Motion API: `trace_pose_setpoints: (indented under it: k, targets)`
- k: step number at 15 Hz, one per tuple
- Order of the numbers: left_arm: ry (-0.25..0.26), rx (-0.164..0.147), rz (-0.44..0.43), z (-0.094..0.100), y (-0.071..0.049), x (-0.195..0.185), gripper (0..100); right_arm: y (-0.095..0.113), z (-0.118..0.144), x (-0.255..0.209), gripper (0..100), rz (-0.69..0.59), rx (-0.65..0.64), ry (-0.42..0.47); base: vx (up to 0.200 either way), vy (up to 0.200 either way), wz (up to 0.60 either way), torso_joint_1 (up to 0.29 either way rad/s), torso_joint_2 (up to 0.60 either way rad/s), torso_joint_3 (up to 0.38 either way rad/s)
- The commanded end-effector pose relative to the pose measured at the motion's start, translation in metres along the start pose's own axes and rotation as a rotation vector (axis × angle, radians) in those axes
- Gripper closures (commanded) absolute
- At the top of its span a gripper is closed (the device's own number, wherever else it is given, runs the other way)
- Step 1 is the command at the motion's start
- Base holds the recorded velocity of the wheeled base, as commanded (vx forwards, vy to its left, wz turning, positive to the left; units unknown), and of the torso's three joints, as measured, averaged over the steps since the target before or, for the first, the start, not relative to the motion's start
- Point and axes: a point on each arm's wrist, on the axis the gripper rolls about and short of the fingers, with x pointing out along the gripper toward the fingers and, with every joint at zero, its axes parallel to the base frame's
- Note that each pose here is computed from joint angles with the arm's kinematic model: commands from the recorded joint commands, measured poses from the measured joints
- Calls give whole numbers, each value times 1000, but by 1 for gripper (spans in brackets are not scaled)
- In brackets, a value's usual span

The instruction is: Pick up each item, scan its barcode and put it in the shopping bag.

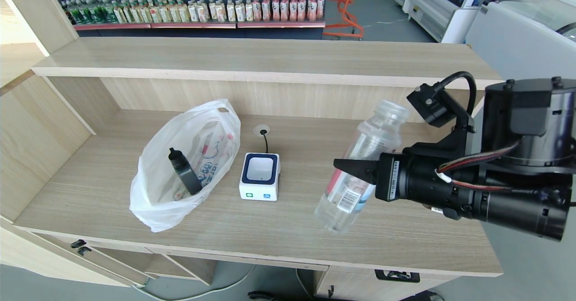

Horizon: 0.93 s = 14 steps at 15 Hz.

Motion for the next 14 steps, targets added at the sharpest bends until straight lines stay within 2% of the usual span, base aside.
trace_pose_setpoints:
  k: [1, 5, 9, 10, 12, 14]
  targets:
    - [1, 0, 1, 0, 0, 0, 0, 19, 12, -7, 100, 51, 37, -12, 0, 0, 0, 0, 0, 0]
    - [1, 0, 1, 0, 0, 0, 0, 36, 17, -14, 100, 69, 134, 68, 0, 0, 0, 0, 0, 0]
    - [1, 0, 1, 0, 0, 0, 0, 50, 14, -24, 100, 121, 165, 99, 0, 0, 0, 0, 0, 0]
    - [1, 0, 1, 0, 0, 0, 0, 54, 9, -32, 100, 130, 190, 139, 0, 0, 0, 0, 0, 0]
    - [1, 0, 1, 0, 0, 0, 0, 56, 5, -37, 100, 121, 220, 180, 0, 0, 0, 0, 0, 0]
    - [1, 0, 1, 0, 0, 0, 0, 55, 5, -34, 100, 111, 226, 180, 0, 0, 0, 0, 0, 0]
